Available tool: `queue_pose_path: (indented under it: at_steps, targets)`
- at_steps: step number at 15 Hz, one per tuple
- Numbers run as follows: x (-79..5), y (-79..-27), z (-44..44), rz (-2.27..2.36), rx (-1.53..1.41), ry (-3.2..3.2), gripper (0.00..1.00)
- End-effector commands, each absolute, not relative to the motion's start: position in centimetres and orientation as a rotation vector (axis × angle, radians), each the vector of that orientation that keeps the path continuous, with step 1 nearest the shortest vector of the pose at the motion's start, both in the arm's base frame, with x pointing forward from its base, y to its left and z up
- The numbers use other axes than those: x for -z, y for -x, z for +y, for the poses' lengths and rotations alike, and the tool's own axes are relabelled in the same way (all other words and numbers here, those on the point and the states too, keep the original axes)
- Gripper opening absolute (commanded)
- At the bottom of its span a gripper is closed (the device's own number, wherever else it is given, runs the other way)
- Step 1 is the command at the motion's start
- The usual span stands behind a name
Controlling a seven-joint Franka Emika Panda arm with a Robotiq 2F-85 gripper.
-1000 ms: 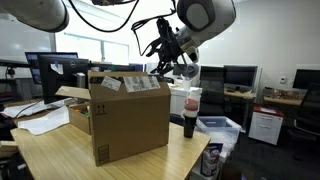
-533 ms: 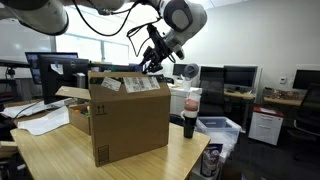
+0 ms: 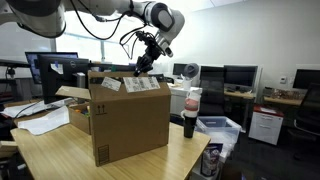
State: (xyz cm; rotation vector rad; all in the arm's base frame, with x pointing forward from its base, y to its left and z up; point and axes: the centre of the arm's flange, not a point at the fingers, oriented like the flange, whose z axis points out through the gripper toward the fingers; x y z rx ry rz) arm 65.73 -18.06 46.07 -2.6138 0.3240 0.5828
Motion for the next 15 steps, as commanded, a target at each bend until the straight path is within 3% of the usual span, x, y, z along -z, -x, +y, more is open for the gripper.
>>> queue_pose_path:
  at_steps: [1,15]
  targets:
    - [-45.3,-64.7,-17.6,0.434,-0.718,2.74,0.0]
    - [-47.6,-60.2,-16.2,0.692,-1.375,3.093,0.0]
